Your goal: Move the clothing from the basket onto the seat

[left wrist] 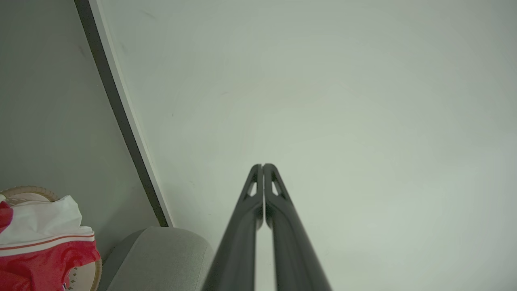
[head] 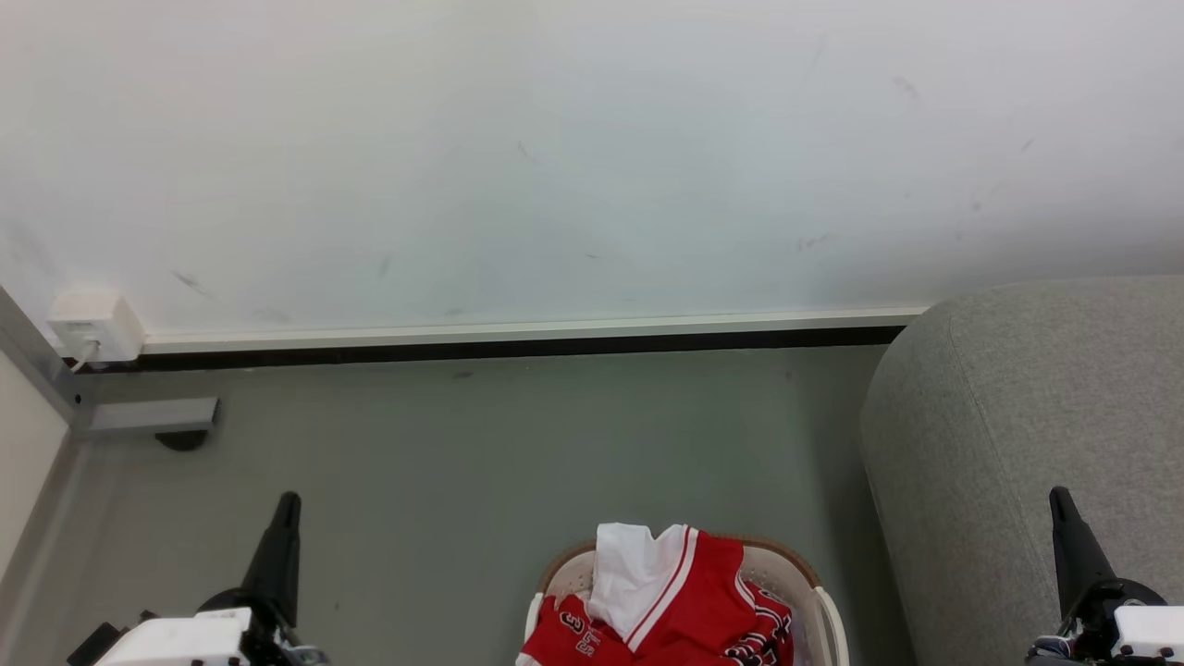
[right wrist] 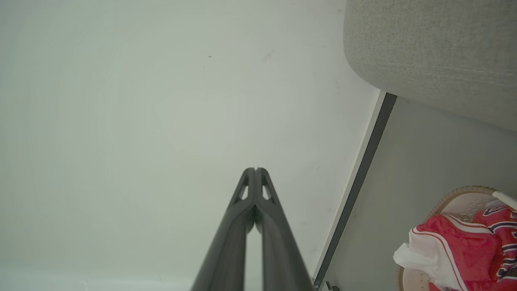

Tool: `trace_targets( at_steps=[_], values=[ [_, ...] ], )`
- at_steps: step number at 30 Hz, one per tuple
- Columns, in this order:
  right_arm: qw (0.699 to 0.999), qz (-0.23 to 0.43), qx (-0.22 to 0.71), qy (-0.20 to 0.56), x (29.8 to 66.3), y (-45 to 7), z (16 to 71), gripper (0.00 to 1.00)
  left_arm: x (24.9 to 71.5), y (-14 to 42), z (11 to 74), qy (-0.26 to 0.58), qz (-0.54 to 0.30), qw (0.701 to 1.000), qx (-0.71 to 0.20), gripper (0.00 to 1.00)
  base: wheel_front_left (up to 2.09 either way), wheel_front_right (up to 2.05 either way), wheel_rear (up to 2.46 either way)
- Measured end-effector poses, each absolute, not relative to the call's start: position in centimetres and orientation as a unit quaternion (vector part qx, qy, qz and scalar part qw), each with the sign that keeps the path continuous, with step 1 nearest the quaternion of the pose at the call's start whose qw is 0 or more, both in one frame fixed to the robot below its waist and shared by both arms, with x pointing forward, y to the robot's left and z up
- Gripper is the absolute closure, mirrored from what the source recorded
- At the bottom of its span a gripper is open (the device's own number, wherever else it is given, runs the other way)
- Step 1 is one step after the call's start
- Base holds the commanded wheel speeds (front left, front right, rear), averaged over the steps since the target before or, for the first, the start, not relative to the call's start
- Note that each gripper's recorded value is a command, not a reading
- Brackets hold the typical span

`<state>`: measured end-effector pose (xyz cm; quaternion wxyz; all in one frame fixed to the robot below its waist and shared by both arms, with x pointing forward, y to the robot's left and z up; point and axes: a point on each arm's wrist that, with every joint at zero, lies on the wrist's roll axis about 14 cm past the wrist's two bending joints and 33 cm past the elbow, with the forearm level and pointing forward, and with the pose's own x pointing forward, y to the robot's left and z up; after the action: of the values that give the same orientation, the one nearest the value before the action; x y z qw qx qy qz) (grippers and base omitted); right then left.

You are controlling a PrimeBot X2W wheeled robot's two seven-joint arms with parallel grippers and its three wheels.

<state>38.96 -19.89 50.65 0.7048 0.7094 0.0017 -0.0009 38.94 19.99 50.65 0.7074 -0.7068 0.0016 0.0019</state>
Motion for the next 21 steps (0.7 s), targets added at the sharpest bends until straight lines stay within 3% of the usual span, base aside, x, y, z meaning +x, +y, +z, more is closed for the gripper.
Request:
trace_targets(
  at_steps=[11, 12, 21],
  values=[
    [0.705, -0.001, 0.709, 0.002, 39.0, -19.9, 50.7, 1.00, 38.9, 20.0, 50.7, 0.002, 0.002, 0.707, -0.707, 1.00, 0.00, 0.00, 0.00],
    [0.704, -0.003, 0.710, 0.004, 38.9, -19.9, 50.4, 0.00, 38.9, 20.0, 50.4, 0.004, 0.005, 0.707, -0.707, 0.00, 0.00, 0.00, 0.00],
    [0.707, -0.031, 0.707, 0.023, 37.9, -19.4, 48.2, 0.00, 37.8, 19.4, 48.0, 0.028, 0.032, 0.708, -0.705, 0.00, 0.00, 0.00, 0.00]
  ],
)
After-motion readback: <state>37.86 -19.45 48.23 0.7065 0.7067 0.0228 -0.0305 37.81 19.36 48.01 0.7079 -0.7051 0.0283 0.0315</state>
